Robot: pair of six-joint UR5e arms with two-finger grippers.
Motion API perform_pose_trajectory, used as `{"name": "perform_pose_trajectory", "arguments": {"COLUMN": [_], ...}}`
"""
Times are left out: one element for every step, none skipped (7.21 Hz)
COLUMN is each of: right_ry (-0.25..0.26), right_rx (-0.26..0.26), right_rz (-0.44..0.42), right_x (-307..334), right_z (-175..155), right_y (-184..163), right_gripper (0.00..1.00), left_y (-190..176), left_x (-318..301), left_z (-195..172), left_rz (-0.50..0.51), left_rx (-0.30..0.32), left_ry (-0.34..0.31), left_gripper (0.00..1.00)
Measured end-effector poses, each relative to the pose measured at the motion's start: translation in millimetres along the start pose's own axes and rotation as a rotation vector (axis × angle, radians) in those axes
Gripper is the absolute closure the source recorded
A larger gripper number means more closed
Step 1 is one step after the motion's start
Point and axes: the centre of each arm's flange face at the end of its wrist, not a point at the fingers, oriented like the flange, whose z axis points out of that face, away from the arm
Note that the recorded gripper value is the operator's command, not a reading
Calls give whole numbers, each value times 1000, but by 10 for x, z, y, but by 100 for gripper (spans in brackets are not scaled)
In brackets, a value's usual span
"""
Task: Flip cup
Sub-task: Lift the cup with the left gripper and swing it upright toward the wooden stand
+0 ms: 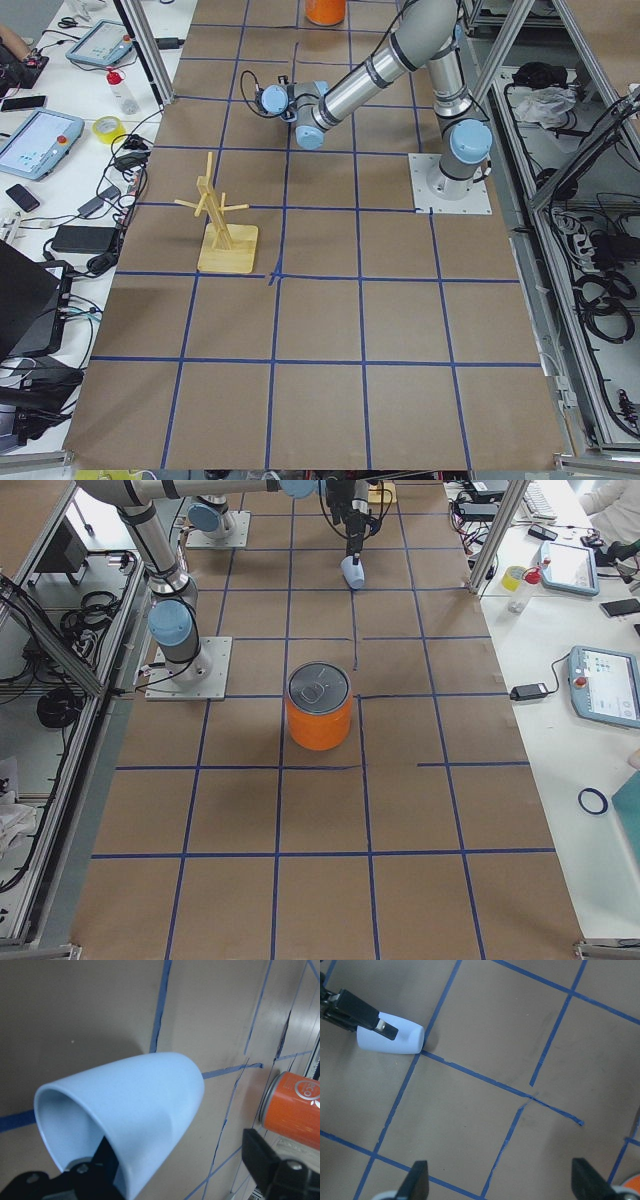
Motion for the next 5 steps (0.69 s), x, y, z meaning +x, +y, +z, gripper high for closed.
{"name": "perform_pose_trajectory", "arguments": {"right_ry": [12,12,11,13,17], "right_rx": [-11,-34,-58,-69,-73], "right_rz": [63,134,175,197,207], "right_x": [86,145,165,176,186], "right_z": [-33,-57,-81,-93,-107], "right_y": [48,114,180,212,231], "right_gripper": [0,0,0,0,0], "left_y": [-16,-39,-105,-235,-408], "left_x": [28,84,197,391,636], "left_z": [-26,-84,-192,-374,-604], "left_rz": [2,-8,-30,-29,-17], "left_rx": [10,29,66,126,197], "left_ry": [-5,-17,-31,-75,-176], "left_gripper": [100,100,100,100,100]}}
